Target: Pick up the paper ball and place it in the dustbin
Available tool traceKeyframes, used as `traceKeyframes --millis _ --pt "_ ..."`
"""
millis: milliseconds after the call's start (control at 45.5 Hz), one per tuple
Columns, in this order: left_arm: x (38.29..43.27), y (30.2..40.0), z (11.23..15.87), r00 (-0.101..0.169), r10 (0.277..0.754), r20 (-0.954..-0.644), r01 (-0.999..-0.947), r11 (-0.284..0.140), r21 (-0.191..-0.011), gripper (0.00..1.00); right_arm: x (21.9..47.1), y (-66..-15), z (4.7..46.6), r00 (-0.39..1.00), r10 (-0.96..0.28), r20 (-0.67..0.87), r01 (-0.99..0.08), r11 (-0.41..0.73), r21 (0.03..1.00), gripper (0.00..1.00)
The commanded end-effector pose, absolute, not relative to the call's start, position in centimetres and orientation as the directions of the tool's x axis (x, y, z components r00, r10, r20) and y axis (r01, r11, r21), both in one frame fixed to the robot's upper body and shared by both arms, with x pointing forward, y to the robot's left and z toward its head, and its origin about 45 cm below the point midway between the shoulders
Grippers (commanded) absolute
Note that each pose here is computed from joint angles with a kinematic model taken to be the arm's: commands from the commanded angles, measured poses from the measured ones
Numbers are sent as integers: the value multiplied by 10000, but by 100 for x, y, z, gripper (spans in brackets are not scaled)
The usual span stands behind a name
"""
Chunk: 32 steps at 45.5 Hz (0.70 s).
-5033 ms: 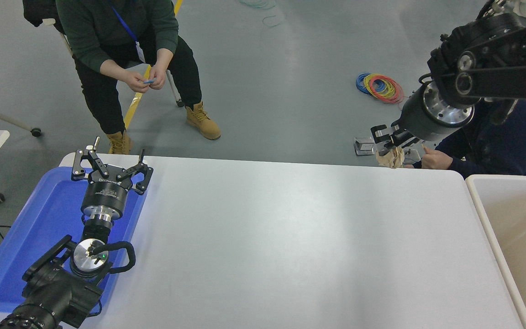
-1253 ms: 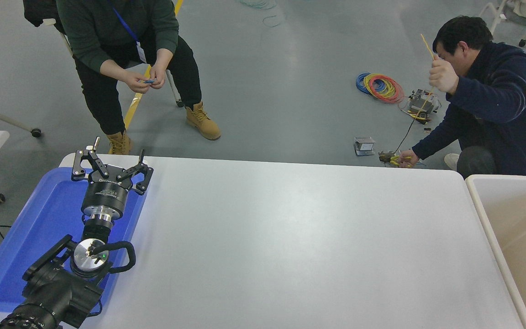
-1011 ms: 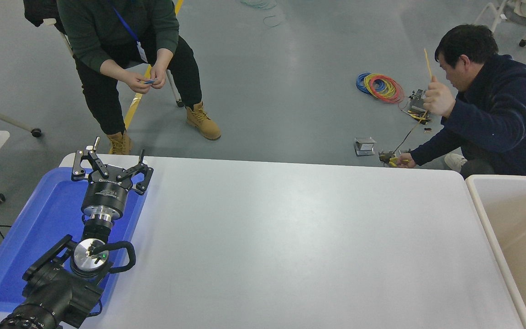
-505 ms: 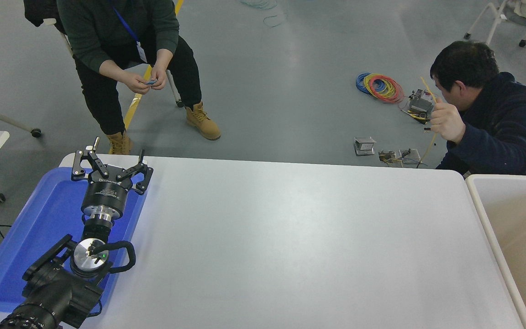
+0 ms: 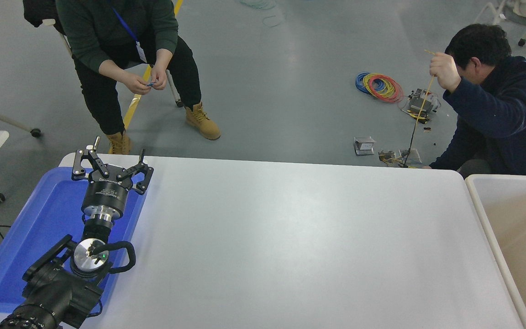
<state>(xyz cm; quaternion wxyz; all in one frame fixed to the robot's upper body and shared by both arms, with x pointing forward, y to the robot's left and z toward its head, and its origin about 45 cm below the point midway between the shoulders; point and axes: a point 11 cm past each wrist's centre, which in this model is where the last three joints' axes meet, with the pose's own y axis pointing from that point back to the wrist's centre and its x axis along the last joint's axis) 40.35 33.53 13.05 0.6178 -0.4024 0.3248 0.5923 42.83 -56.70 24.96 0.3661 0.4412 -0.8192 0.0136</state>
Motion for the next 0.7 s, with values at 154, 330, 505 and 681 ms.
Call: traceKeyframes --millis 154,330,505,681 --pt "4036 3358 1307 872 4708 -8779 -9933 -265 -1129 100 4728 -5191 3238 -4295 -8905 1499 -8762 4512 1693 100" --pt "4036 3351 1304 874 4696 -8785 -9933 -259 -1127 100 4831 -4946 3534 -3879 -9180 -831 -9204 3810 872 100" --pt "4036 3358 1307 872 4708 -8779 -9933 -265 -1129 100 4820 -4678 3551 -3051 -9324 -1938 -9511 3086 129 100" --pt "4036 3358 1307 872 4708 -8779 -9933 -265 -1129 100 4762 -4393 3658 -1771 -9354 -3060 -9593 2336 -1588 100"
